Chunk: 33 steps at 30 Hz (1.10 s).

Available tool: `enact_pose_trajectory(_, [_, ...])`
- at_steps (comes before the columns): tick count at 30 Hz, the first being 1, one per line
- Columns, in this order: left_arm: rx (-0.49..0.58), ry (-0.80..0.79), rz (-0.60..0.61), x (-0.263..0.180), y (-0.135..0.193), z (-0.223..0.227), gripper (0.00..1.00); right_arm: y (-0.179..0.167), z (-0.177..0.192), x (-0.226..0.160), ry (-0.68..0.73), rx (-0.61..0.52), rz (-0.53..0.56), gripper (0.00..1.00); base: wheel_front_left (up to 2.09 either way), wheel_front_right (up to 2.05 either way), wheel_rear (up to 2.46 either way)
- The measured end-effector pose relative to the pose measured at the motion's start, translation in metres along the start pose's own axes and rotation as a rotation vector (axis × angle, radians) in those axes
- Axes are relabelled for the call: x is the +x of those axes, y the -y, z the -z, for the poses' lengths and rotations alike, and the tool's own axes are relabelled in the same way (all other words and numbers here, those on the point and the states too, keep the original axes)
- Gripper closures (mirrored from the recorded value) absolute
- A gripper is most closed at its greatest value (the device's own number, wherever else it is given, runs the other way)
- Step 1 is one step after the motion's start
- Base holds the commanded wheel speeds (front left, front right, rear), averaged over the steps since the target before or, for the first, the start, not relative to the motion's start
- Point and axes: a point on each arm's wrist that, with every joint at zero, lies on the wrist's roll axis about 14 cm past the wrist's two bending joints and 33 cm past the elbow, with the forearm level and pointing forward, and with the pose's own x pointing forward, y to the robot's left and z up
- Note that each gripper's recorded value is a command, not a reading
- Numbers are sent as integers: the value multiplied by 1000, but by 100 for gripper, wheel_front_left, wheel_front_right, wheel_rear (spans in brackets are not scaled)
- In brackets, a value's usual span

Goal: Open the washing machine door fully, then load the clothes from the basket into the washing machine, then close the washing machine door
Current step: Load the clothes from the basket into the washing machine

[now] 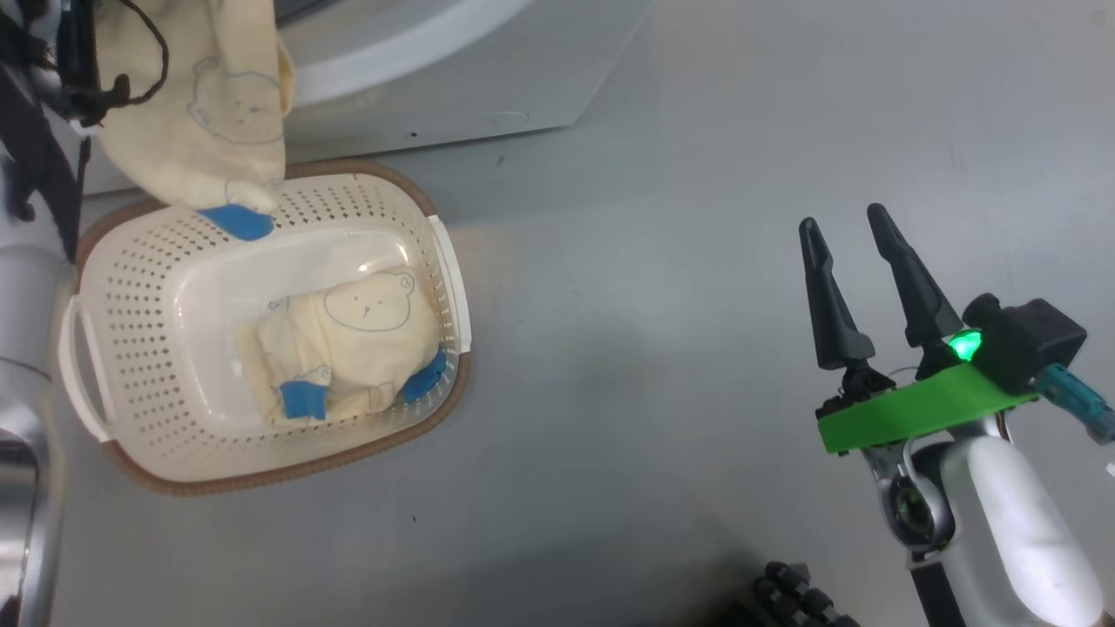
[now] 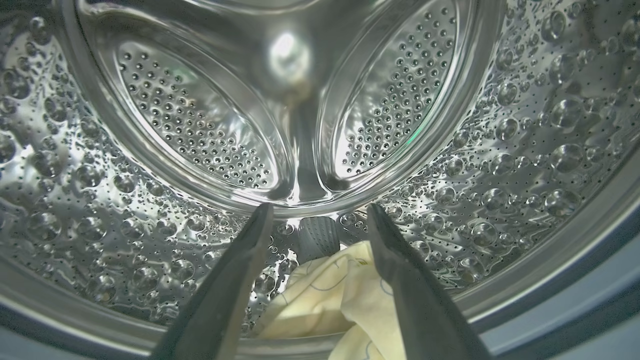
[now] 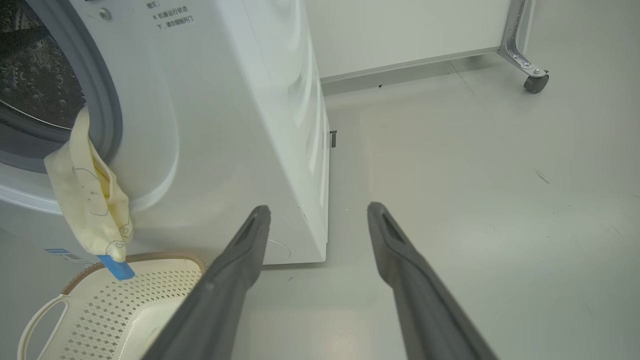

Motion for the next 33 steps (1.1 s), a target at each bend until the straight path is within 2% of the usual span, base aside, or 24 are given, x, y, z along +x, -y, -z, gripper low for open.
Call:
enact_pose_trajectory(12, [-22,80,-29,-66,-3,-39,0,-19,-51,-7,138,-10,-51,0,0,0,0])
enact_pose_trajectory(22, [-2,160,-93,-151,-17,-73,0,-29,-72,-47,191,-5,-70,0,0,0,0])
enact_pose_trajectory(33, [1,120,-188,-261,-24,-52,0,-42,-90,-85,255,-13,-108,0,0,0,0])
